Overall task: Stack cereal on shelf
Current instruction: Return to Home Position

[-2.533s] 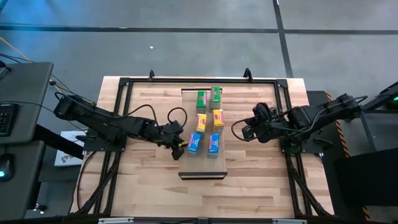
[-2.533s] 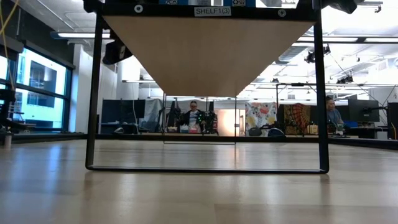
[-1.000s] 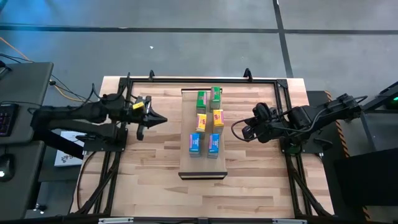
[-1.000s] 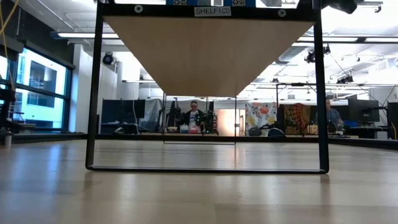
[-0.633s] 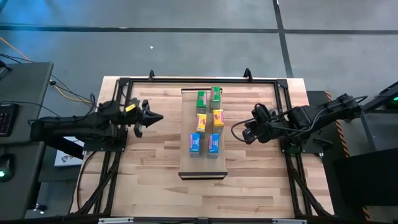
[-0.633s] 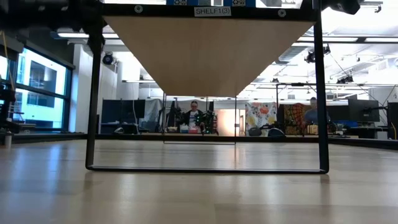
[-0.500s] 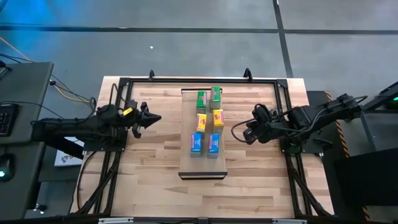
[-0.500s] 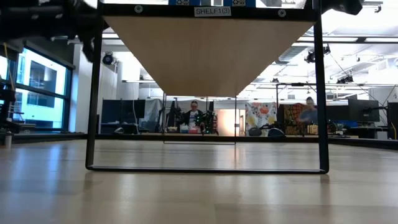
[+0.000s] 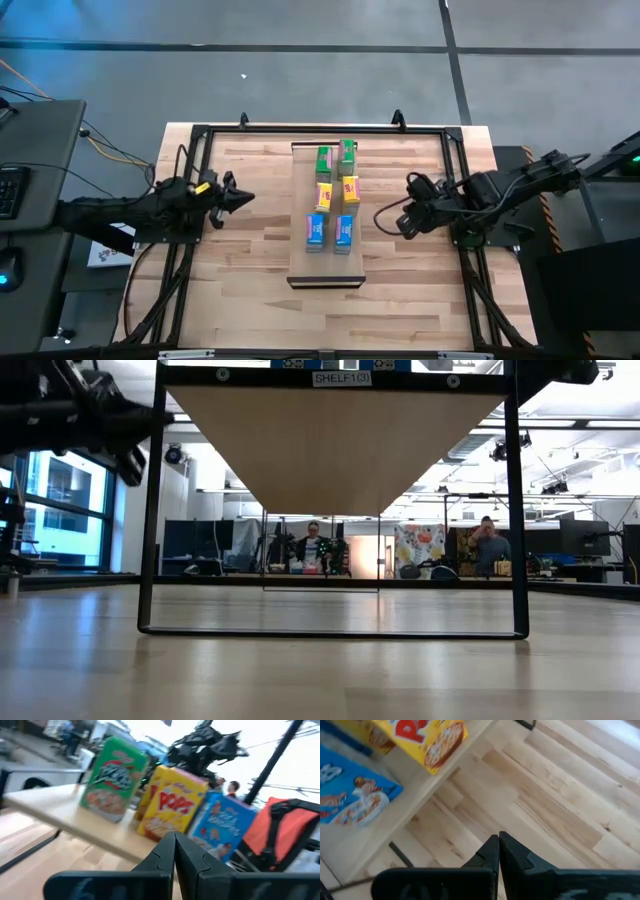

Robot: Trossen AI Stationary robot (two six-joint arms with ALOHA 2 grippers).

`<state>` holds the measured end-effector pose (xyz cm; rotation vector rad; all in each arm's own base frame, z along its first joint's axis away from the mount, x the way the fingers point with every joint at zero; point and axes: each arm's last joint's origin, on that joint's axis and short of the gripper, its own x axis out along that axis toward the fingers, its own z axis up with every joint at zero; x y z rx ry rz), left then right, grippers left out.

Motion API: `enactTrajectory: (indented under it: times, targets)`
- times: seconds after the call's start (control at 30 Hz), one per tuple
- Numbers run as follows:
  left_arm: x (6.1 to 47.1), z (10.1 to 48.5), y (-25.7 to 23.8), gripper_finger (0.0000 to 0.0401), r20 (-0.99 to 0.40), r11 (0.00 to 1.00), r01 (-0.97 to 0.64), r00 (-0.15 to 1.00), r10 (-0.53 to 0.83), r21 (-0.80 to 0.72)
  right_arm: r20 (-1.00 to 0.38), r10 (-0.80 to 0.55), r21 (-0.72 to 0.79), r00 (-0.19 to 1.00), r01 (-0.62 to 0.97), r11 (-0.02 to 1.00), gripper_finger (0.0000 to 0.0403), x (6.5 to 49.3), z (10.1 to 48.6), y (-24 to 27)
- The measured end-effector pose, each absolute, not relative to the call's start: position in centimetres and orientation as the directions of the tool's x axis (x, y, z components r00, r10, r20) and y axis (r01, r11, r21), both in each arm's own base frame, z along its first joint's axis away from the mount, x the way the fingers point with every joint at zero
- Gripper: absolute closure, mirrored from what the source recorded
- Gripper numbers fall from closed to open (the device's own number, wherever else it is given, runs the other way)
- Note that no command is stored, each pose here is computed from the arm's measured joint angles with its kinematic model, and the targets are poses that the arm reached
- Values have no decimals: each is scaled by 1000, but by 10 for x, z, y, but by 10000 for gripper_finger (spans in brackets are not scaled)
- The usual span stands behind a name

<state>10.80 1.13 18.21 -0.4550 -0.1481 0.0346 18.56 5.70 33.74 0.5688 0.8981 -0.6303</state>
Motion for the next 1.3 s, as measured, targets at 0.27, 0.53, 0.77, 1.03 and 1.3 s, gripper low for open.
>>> enactTrajectory:
  times: [0.27, 0.53, 0.77, 1.03, 1.3]
  targets:
    - [107, 180, 10, 401, 115, 901, 13, 993, 40, -434, -814, -219, 195, 538, 608, 770, 403, 166, 336, 61]
    - [108, 177, 11, 401, 82, 899, -1, 996, 41, -438, -536, -109, 394, 837, 363, 844, 403, 127, 296, 45]
    - [108, 177, 11, 401, 83, 899, -1, 996, 42, -437, -201, -149, 328, 968, 210, 921, 403, 103, 270, 13]
    - [105, 176, 10, 401, 74, 899, -6, 996, 42, -438, -70, -88, 374, 994, 108, 921, 403, 73, 230, 4]
    - [97, 172, 11, 400, 51, 896, -56, 995, 87, -442, -116, -29, 345, 993, 68, 936, 403, 81, 202, 7]
